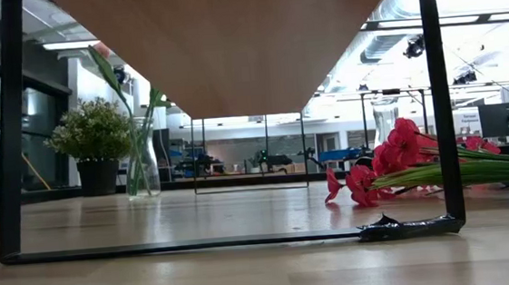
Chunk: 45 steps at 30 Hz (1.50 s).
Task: Pick and place flowers into a vace then onto a shelf
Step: Put the red tulip into the left transparent vase
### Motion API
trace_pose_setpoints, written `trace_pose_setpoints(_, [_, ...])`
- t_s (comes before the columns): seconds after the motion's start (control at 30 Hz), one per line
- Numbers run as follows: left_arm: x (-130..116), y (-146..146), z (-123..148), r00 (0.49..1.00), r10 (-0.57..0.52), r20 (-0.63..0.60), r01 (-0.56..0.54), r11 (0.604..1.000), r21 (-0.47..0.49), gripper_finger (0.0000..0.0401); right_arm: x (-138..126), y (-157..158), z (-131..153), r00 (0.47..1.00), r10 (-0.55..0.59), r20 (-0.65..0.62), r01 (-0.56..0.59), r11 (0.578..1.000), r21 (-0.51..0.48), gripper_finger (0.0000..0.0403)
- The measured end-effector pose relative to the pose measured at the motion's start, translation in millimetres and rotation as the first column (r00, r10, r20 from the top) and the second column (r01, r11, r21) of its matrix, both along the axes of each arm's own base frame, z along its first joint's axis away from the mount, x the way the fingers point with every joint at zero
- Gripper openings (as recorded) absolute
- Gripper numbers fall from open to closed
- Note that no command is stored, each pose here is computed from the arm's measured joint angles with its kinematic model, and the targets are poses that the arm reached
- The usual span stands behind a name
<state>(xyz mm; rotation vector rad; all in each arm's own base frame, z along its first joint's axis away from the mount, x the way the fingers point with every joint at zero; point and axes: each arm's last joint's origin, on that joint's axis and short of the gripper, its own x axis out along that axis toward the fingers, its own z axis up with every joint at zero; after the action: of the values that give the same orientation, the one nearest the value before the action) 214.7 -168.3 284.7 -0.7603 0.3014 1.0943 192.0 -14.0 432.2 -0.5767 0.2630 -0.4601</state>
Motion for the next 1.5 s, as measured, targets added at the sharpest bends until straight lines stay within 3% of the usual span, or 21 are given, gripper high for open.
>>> trace_pose_setpoints(0.17, [-2.1,22.8,24.1,0.997,-0.064,0.041,0.058,0.989,0.133,0.0021,0.0,0.0,0.0,1.0,0.0,-0.001,0.0,1.0,-0.001,0.0])
trace_pose_setpoints(0.33, [-6.0,53.3,48.9,0.996,-0.083,0.045,0.066,0.954,0.293,0.0021,-0.3,-0.7,0.0,1.0,-0.028,-0.005,0.028,1.0,-0.011,0.0])
trace_pose_setpoints(0.5, [-16.2,83.6,73.2,0.995,-0.051,0.083,0.008,0.893,0.45,0.0021,-1.4,-2.4,0.2,0.996,-0.089,-0.015,0.089,0.995,-0.039,0.0])
trace_pose_setpoints(0.7, [-31.1,114.0,94.2,0.99,0.032,0.141,-0.107,0.816,0.568,0.0021,-2.2,-3.6,0.2,0.99,-0.135,-0.032,0.132,0.988,-0.075,0.0])
trace_pose_setpoints(1.03, [-31.5,157.3,98.6,0.962,0.247,0.115,-0.266,0.76,0.593,0.0021,-2.2,-3.6,0.2,0.99,-0.134,-0.039,0.13,0.988,-0.086,0.0])
trace_pose_setpoints(1.5, [-6.8,186.1,60.9,0.912,0.401,0.086,-0.369,0.711,0.599,0.0021,-3.4,-13.4,-0.2,0.983,-0.18,-0.044,0.175,0.98,-0.089,0.0])
